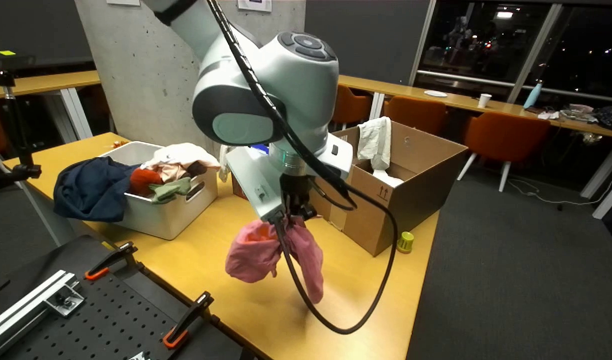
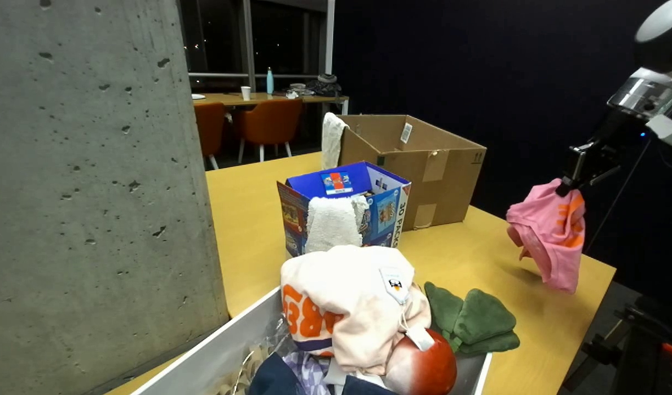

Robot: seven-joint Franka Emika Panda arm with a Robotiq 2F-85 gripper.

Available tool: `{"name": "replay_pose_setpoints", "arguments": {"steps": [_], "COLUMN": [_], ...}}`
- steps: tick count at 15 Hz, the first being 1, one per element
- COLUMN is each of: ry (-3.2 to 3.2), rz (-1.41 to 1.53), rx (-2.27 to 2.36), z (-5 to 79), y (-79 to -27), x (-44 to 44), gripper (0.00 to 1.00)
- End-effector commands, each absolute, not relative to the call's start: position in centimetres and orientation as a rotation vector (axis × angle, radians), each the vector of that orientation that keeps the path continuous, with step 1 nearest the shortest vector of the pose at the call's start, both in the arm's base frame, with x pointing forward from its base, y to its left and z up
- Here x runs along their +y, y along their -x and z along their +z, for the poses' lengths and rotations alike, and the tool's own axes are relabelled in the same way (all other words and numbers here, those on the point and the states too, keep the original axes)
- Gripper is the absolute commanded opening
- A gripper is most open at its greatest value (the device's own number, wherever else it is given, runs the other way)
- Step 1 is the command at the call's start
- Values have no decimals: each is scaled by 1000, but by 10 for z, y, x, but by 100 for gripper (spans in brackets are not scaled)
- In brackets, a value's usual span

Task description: Remove the pink and peach shirts, the moose toy and the turnip plushie out of the basket

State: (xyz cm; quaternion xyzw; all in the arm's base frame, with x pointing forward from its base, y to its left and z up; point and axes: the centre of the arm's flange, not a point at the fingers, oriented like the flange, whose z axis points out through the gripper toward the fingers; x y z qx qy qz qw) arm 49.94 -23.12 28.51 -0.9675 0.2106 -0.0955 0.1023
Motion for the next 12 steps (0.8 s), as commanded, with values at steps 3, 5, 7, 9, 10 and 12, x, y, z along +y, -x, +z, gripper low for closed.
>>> {"name": "replay_pose_setpoints", "arguments": {"steps": [3, 5, 7, 9, 10, 12], "ry": [2933, 2953, 2980, 3008, 3014, 3015], "rz": [-250, -222, -209, -205, -206, -195], "rx": [861, 895, 867, 766, 702, 549], "z": [278, 280, 286, 294, 297, 299], "y": [-527, -533, -538, -541, -543, -548], "x": [-227, -212, -186, -144, -122, -67], "gripper": [36, 42, 56, 71, 78, 93]}}
